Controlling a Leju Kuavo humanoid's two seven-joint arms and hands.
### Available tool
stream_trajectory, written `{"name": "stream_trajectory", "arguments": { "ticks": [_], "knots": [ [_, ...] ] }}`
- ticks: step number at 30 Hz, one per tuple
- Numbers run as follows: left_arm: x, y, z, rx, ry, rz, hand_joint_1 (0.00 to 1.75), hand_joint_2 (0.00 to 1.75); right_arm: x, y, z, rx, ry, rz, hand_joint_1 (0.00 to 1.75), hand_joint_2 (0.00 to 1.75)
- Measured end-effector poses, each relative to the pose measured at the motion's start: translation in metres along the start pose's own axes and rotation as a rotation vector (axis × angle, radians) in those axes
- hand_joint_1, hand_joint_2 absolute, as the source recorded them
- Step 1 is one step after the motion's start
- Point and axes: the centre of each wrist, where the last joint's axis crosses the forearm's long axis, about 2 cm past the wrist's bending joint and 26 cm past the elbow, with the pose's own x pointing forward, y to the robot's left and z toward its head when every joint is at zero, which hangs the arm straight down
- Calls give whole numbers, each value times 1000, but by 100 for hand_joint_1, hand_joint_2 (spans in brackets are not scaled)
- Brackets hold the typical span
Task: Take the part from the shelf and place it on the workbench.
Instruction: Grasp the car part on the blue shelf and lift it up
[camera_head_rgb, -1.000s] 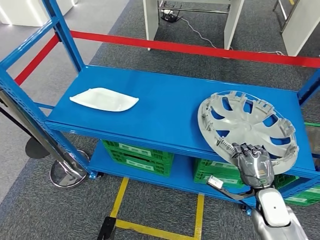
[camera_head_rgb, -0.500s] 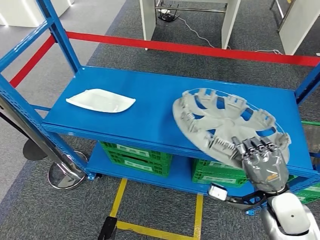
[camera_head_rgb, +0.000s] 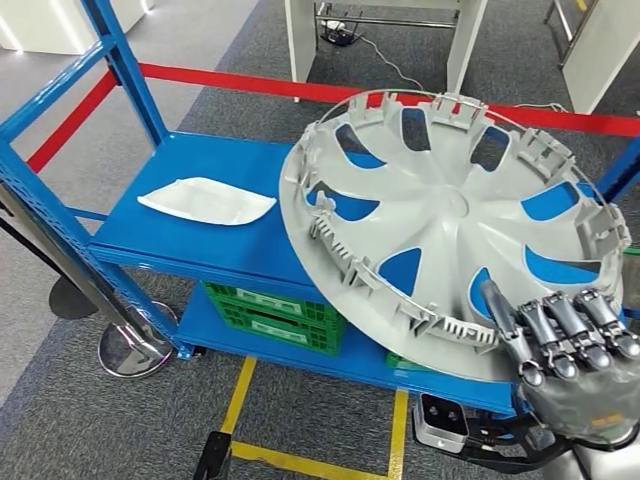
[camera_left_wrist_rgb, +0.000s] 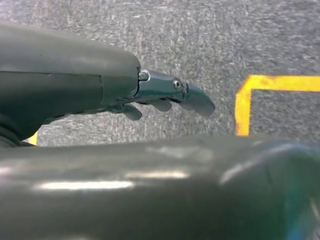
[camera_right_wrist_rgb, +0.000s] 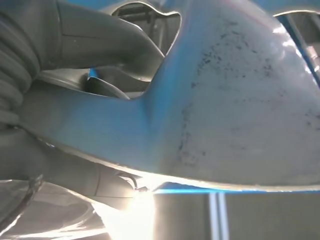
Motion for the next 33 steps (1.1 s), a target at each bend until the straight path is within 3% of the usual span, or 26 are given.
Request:
{"name": "stream_trajectory", "arguments": {
  "ticks": [6, 19, 28, 33],
  "knots": [
    [0, 1, 0, 2, -15, -4, 0, 0, 3, -13, -6, -46, 42, 5, 175, 175],
    [0, 5, -1, 18, -9, -21, 0, 0, 12, -18, -10, -68, 86, -31, 175, 175],
    [0, 6, -1, 52, 15, -18, 0, 0, 23, -19, -14, -78, 221, -99, 175, 175],
    [-3, 8, -1, 55, 21, -12, 0, 0, 29, -20, -14, -84, 179, -134, 175, 175]
  ]
}}
